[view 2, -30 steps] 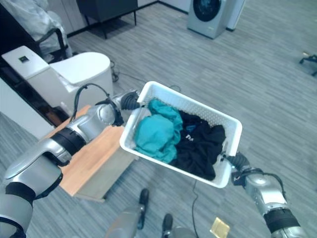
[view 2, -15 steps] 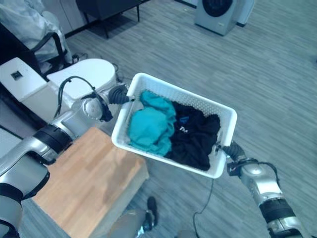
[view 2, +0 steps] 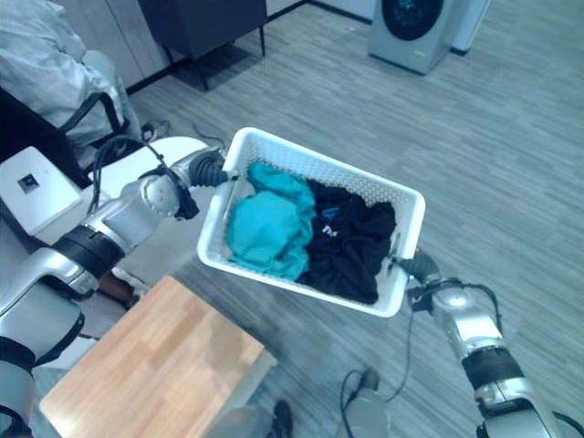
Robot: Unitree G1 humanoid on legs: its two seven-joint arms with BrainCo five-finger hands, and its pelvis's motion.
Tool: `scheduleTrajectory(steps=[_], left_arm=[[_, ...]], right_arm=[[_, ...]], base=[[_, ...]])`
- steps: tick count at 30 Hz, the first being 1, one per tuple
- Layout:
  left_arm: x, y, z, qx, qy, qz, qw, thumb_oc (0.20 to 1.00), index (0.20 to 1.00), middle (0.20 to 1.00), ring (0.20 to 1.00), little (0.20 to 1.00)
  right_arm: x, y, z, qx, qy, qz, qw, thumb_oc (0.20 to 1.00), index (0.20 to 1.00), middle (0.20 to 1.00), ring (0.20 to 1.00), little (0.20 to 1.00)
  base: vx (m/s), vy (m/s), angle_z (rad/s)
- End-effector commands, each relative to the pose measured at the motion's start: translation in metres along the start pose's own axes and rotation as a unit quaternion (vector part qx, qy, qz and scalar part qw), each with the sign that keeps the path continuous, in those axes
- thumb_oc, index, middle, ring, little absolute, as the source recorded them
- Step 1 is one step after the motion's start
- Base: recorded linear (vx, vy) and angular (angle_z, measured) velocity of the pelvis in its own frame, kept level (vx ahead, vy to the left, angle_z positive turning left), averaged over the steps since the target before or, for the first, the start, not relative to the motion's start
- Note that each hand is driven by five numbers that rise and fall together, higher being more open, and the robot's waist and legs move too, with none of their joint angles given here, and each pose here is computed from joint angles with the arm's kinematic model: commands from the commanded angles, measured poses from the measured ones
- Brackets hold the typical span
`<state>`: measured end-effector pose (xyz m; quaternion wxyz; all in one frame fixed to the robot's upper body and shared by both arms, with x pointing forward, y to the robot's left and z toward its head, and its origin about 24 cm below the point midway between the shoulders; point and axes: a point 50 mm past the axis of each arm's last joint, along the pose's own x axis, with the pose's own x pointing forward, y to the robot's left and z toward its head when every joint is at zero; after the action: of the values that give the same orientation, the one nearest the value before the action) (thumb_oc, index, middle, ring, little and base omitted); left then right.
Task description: Grab the laundry basket,head to the washer,open it,put in the laundry and shut it.
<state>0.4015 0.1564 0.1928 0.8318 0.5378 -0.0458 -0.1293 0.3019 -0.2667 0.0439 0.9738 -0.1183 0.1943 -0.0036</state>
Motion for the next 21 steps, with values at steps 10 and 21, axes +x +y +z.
scheduleTrajectory(steps=[10,21], left_arm=[[0.005,0.046,0.032,-0.004,-0.058,0.082,0.995,0.200,0.200,0.200,0.200,0.200],[0.000,0.050,0.029,-0.032,-0.061,0.086,0.994,0.200,0.200,0.200,0.200,0.200]], right_arm=[[-0.006,-0.024,0.043,0.004,-0.095,-0.028,0.995,0.200,0.200,0.200,0.200,0.200],[-0.004,-0.018,0.050,0.017,-0.110,-0.025,0.994,0.200,0.200,0.200,0.200,0.200]], base=[[0.12,-0.434,0.25],[0.25,-0.210,-0.10]])
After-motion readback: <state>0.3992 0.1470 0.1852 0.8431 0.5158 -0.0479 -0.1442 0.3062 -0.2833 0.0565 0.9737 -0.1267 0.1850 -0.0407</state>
